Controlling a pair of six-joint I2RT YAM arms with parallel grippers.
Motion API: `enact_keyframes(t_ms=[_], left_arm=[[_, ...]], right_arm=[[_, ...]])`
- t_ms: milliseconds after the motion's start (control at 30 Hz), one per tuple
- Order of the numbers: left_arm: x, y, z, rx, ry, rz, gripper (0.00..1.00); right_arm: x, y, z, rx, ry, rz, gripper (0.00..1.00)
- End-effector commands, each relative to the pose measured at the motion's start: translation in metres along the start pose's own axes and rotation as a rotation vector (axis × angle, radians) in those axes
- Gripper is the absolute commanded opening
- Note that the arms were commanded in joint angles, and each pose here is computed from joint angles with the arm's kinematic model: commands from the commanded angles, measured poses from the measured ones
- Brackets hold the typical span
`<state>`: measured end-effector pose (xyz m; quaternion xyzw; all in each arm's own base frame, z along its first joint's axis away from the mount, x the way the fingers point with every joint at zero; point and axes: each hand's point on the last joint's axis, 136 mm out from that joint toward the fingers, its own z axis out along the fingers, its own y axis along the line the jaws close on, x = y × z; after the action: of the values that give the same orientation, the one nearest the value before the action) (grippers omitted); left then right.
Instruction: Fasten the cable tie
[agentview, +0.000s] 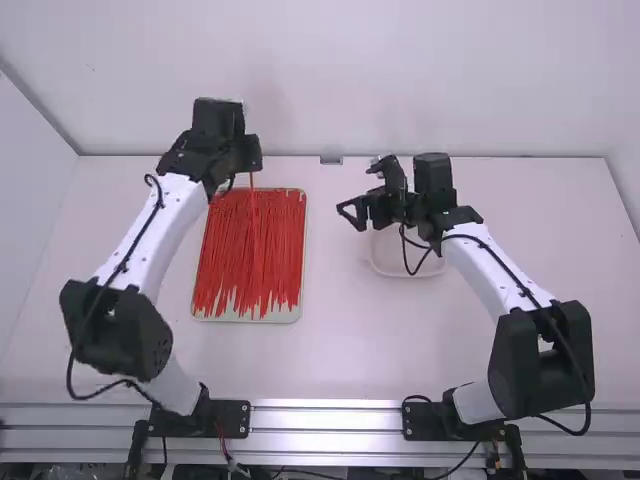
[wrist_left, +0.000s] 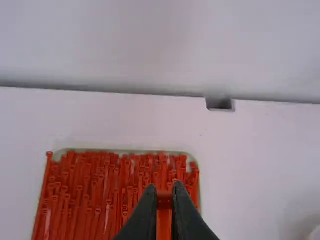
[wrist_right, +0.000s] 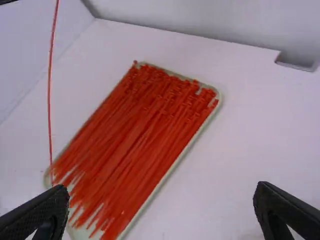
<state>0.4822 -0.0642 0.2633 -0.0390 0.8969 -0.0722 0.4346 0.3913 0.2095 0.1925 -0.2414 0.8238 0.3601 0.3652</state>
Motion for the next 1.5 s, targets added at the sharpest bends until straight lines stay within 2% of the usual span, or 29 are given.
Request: enact_keyframes(t_ms=[0, 200, 433, 567, 700, 900, 1133, 1233, 1267, 1300, 1367, 1433, 1467], left_arm=[[0.011, -0.003, -0.017, 0.007, -0.004, 0.005, 0.02], [0.023, -0.022, -0.047, 0.072, -0.104, 0.005, 0.02], [0.039, -0.042, -0.066, 0.172, -0.225, -0.019, 0.02], [0.040, -0.070, -0.076, 0.327, -0.289, -0.014, 0.02], [0.035, -0.089, -0.084, 0.451, -0.320, -0.028, 0.02], [0.030, -0.110, -0.095, 0.538, -0.348, -0.025, 0.02], [0.026, -0.131, -0.106, 0.594, -0.387, -0.006, 0.02], [0.024, -0.134, -0.104, 0.601, -0.400, -0.002, 0.02], [0.024, -0.134, -0.104, 0.602, -0.399, -0.005, 0.02], [0.024, -0.135, -0.104, 0.606, -0.399, -0.004, 0.02], [0.023, -0.135, -0.104, 0.612, -0.396, -0.027, 0.02], [0.022, -0.136, -0.104, 0.620, -0.399, -0.036, 0.02], [0.022, -0.137, -0.103, 0.622, -0.400, -0.038, 0.02]], right_arm=[[-0.018, 0.021, -0.003, -0.119, -0.035, -0.025, 0.98], [-0.026, 0.045, -0.005, -0.241, -0.063, -0.037, 0.98], [-0.029, 0.065, 0.003, -0.281, -0.068, -0.072, 0.98], [-0.033, 0.082, 0.009, -0.314, -0.085, -0.122, 1.00], [-0.035, 0.098, 0.013, -0.347, -0.098, -0.162, 0.96], [-0.043, 0.101, 0.015, -0.339, -0.120, -0.129, 0.94], [-0.050, 0.103, 0.013, -0.346, -0.148, -0.149, 0.83], [-0.050, 0.103, 0.013, -0.345, -0.149, -0.149, 0.72], [-0.050, 0.103, 0.013, -0.345, -0.149, -0.149, 0.71], [-0.050, 0.103, 0.013, -0.344, -0.150, -0.149, 0.68], [-0.050, 0.103, 0.013, -0.343, -0.150, -0.149, 0.54], [-0.050, 0.103, 0.013, -0.343, -0.150, -0.149, 0.50], [-0.050, 0.103, 0.013, -0.344, -0.150, -0.149, 0.42]])
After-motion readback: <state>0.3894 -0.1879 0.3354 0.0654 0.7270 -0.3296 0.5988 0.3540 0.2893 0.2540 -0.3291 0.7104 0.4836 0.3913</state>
